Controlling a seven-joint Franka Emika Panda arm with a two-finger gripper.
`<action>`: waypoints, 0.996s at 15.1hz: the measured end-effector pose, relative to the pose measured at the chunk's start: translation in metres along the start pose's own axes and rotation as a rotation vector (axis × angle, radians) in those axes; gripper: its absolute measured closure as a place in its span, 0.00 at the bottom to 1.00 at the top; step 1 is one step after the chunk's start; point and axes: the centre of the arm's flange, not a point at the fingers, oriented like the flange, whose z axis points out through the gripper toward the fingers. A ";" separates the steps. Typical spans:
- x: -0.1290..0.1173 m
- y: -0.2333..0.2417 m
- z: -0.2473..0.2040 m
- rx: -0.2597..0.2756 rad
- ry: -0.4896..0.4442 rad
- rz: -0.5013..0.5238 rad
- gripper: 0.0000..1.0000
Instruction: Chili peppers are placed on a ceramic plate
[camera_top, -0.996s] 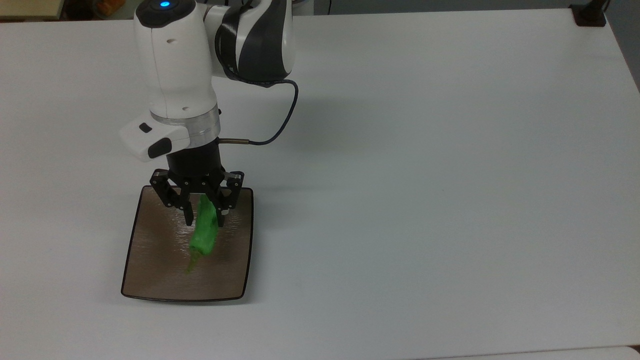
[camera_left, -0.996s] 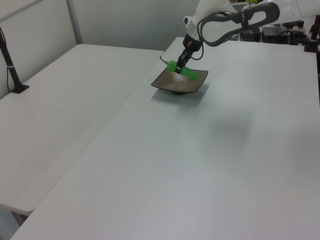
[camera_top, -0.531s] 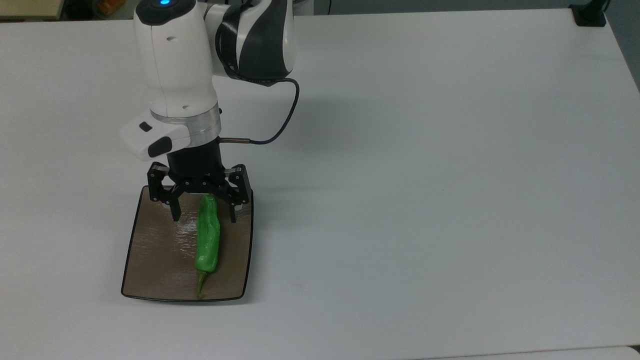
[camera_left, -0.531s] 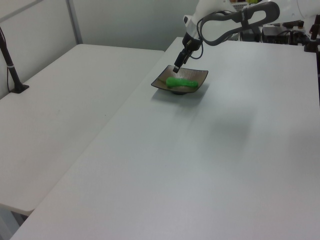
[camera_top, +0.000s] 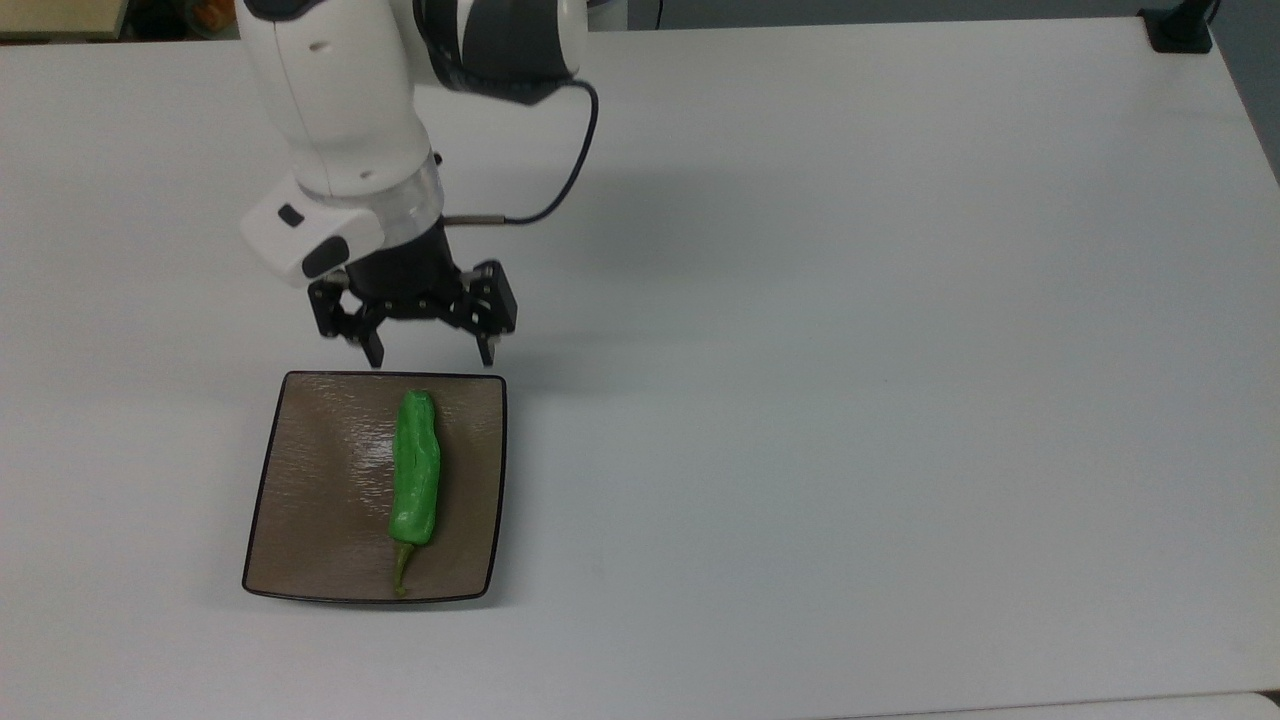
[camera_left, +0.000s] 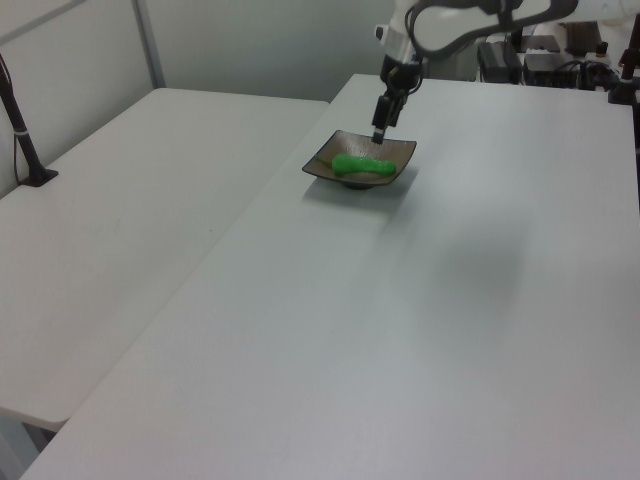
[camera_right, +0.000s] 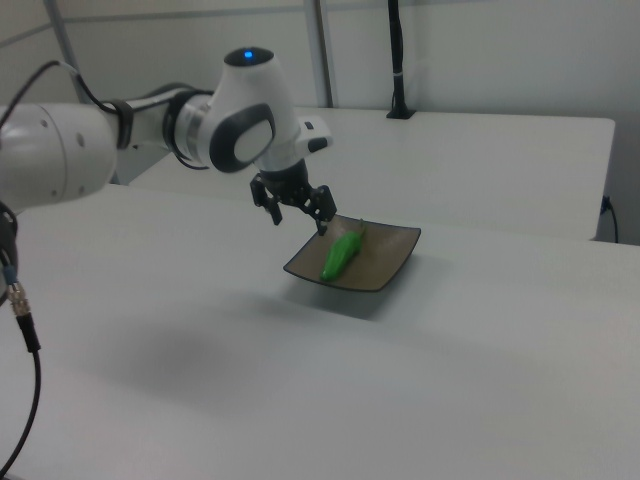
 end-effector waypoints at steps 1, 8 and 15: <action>-0.009 -0.001 -0.017 0.003 -0.054 -0.009 0.00; -0.054 -0.022 -0.067 -0.018 -0.185 0.125 0.00; -0.109 -0.068 -0.102 -0.004 -0.199 0.088 0.00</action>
